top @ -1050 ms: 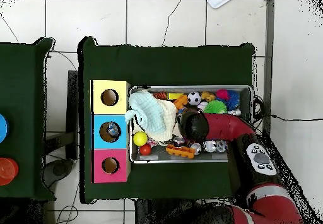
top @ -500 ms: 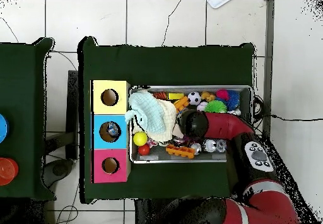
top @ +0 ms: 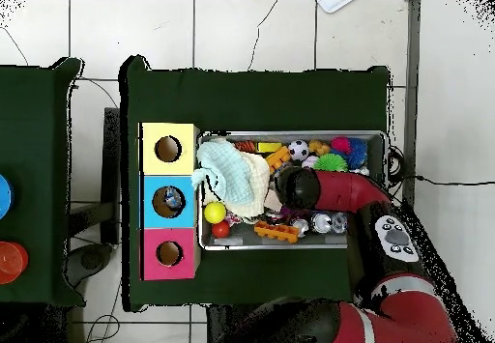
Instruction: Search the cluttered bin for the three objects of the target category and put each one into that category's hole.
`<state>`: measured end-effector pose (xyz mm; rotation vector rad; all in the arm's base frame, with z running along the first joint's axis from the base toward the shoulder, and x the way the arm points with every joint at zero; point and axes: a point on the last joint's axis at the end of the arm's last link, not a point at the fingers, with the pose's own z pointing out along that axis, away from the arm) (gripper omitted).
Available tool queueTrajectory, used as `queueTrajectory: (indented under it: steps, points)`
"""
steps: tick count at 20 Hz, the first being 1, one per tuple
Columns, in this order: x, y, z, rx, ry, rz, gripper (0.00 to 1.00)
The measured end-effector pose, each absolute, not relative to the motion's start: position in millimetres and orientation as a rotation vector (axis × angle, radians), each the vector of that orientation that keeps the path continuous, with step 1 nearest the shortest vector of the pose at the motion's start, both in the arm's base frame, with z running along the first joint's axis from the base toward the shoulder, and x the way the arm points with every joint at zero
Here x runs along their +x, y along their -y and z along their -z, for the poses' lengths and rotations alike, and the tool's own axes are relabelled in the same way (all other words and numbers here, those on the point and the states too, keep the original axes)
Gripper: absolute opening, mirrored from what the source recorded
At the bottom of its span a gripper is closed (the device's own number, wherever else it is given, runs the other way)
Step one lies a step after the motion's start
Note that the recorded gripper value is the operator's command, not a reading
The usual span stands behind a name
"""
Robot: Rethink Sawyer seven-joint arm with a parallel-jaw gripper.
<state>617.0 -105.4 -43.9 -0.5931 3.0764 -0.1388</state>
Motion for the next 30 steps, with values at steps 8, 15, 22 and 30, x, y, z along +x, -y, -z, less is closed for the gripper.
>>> queueTrajectory:
  steps: [8, 15, 22, 30]
  points:
    - [619, 102, 48, -0.606, -3.050, 0.160, 0.00]
    - [620, 103, 47, -0.604, -3.049, 0.163, 0.00]
    - [617, 107, 43, -0.593, -3.052, 0.160, 0.00]
    - [618, 130, -1, -0.478, -3.064, 0.145, 0.00]
